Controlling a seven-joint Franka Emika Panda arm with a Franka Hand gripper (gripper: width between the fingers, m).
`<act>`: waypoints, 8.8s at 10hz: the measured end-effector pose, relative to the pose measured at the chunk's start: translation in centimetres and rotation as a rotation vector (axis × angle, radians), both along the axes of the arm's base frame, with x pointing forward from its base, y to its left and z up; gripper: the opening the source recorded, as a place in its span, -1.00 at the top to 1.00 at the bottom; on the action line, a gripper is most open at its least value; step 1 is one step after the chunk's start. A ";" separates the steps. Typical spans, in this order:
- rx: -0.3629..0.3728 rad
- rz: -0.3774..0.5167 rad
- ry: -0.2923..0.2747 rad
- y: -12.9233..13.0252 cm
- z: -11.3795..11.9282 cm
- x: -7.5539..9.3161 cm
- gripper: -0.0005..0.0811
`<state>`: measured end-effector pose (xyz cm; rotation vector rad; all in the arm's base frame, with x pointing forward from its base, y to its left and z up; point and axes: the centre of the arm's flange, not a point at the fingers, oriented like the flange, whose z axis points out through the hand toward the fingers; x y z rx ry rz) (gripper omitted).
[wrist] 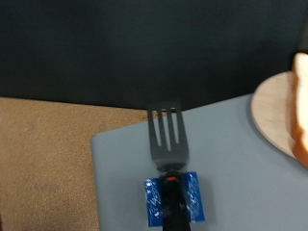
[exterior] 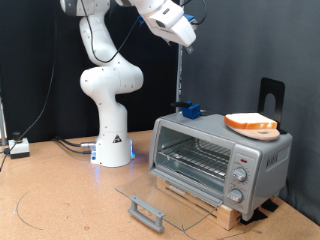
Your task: Make a piece of toast with the oven
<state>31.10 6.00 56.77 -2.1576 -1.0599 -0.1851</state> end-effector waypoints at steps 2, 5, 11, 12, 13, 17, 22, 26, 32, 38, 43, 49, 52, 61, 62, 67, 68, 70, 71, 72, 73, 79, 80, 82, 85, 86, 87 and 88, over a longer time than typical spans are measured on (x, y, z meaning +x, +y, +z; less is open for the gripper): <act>-0.053 0.100 -0.028 2.6 -0.8 -0.9 -0.98; -0.217 0.146 -0.109 6.9 -3.9 -2.1 -0.98; -0.286 0.109 -0.115 8.5 -8.2 -2.3 -0.98; -0.310 0.102 -0.139 8.6 -9.1 -2.3 -0.98; -0.327 0.101 -0.149 8.7 -10.1 -2.4 -0.98; -0.343 0.135 -0.169 8.0 -13.7 -2.7 -0.98; -0.353 0.171 -0.162 7.8 -16.7 -2.5 -0.98; -0.343 0.195 -0.165 9.0 -18.1 -2.2 -0.98; -0.345 0.219 -0.171 10.3 -18.4 -2.6 -0.98; -0.360 0.215 -0.173 10.6 -19.1 -2.3 -0.98; -0.362 0.210 -0.176 10.6 -19.3 -2.1 -0.01; -0.285 0.144 -0.183 9.6 -17.0 -1.6 0.03; -0.252 0.137 -0.174 8.6 -15.3 -1.9 0.03; -0.304 -0.418 -0.184 -3.6 -15.7 2.4 0.03; -0.305 -0.422 -0.190 -5.2 -15.7 2.4 0.03; -0.306 -0.364 -0.209 -6.5 -15.1 2.6 0.03; -0.316 -0.343 -0.237 -5.5 -14.3 2.9 0.03; -0.372 -0.298 -0.243 -3.2 -13.6 3.6 0.03; -0.405 -0.273 -0.218 -1.9 -13.6 4.0 0.03; -0.432 -0.256 -0.187 -0.8 -13.8 4.4 0.03; -0.448 -0.254 -0.161 0.1 -14.2 4.8 0.03; -0.477 -0.289 -0.134 2.5 -17.4 7.8 0.03; -0.463 -0.298 -0.135 2.8 -17.4 8.2 0.03; -0.432 -0.293 -0.144 3.2 -17.1 8.7 0.03; -0.409 -0.258 -0.142 2.9 -16.8 8.6 0.03; -0.404 -0.248 -0.132 2.6 -16.7 8.4 0.03; -0.400 -0.242 -0.123 2.4 -16.5 8.3 0.03; -0.397 -0.237 -0.118 2.2 -16.3 8.1 0.03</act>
